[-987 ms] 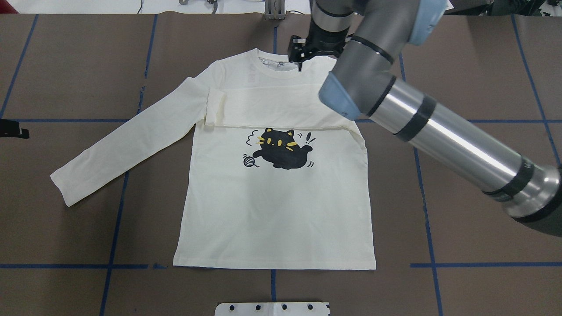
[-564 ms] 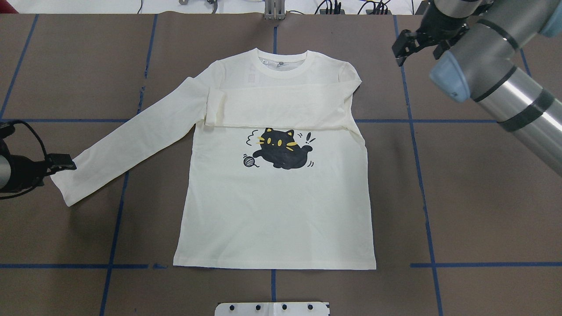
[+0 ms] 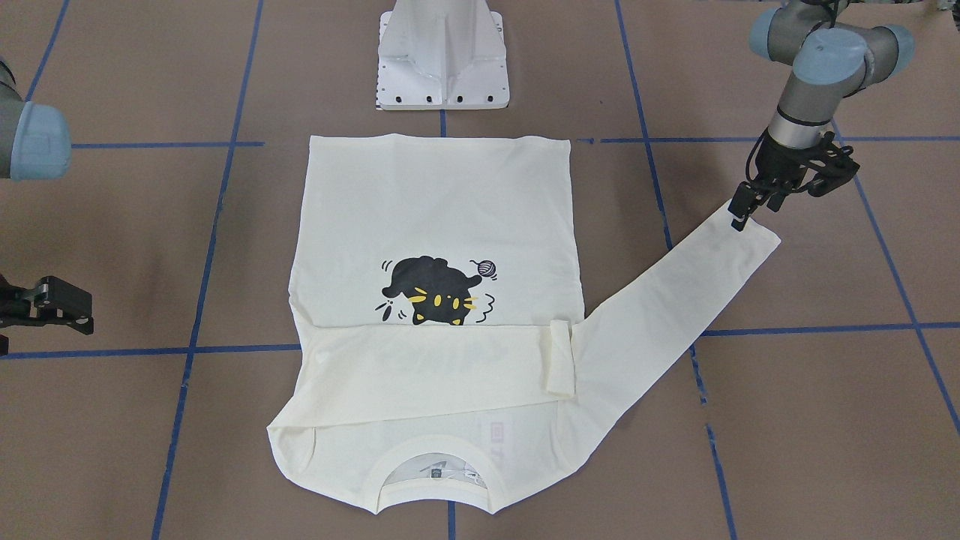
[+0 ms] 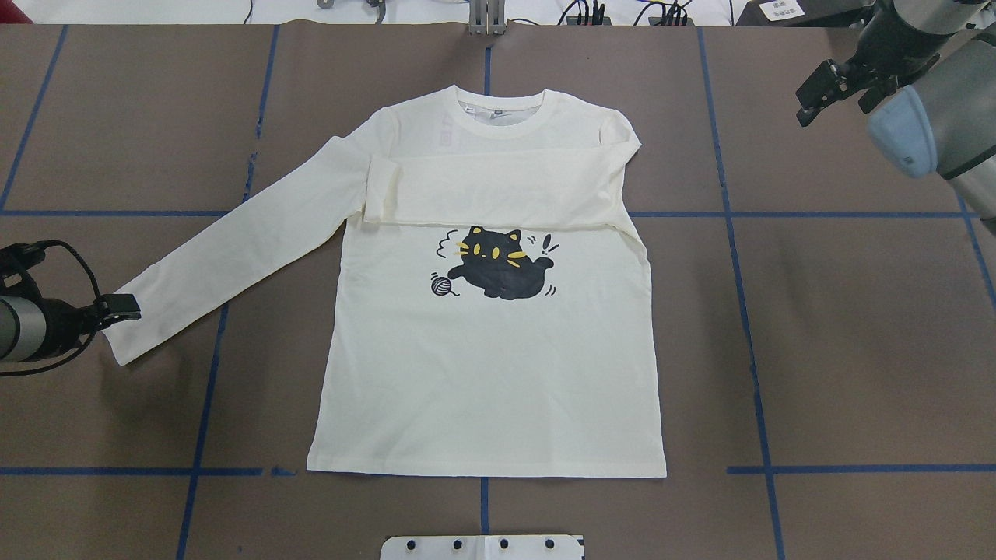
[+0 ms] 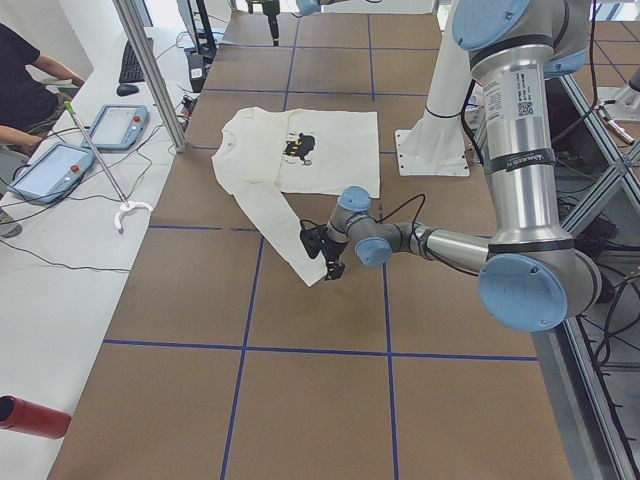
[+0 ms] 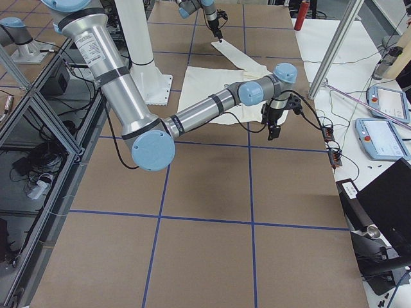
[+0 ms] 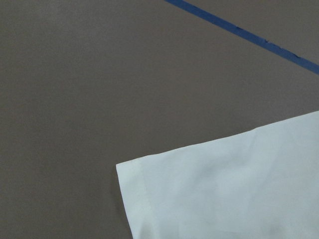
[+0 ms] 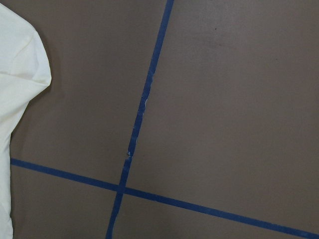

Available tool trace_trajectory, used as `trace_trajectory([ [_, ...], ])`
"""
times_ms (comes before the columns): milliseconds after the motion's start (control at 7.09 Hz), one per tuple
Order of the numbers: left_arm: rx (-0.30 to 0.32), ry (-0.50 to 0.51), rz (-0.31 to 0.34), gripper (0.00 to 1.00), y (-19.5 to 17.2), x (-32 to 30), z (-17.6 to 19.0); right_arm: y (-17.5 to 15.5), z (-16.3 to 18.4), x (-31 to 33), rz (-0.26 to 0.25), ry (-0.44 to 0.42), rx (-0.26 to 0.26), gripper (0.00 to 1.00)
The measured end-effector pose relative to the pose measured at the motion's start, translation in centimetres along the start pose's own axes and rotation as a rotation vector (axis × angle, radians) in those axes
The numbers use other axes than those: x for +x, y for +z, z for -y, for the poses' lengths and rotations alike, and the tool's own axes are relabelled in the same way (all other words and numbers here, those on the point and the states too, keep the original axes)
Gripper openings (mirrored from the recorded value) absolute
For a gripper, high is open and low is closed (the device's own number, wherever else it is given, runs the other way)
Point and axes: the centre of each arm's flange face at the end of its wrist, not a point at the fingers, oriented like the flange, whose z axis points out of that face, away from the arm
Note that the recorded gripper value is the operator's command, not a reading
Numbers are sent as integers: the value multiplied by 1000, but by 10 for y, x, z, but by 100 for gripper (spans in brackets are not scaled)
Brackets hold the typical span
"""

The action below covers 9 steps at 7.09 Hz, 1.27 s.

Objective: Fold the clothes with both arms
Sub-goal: 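Grasp the cuff of the other sleeve with the left gripper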

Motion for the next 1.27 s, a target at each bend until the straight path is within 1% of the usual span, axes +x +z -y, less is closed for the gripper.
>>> trace_trajectory([
  [282, 19, 17, 21, 94, 8, -6, 1, 0, -3, 1, 4, -1, 0, 100],
  [564, 18, 24, 24, 85, 11, -5, -2, -3, -3, -1, 7, -3, 4, 100],
  [846, 13, 31, 23, 80, 13, -3, -5, -4, -4, -2, 8, -5, 6, 100],
  [987, 11, 33, 24, 70, 13, -3, -7, -4, -4, -2, 8, -6, 7, 100],
  [1128, 9, 33, 23, 56, 13, -2, -7, -5, -4, -3, 9, -6, 9, 100],
  [1269, 9, 34, 22, 37, 13, -1, -8, -6, -3, -3, 9, -6, 10, 100],
])
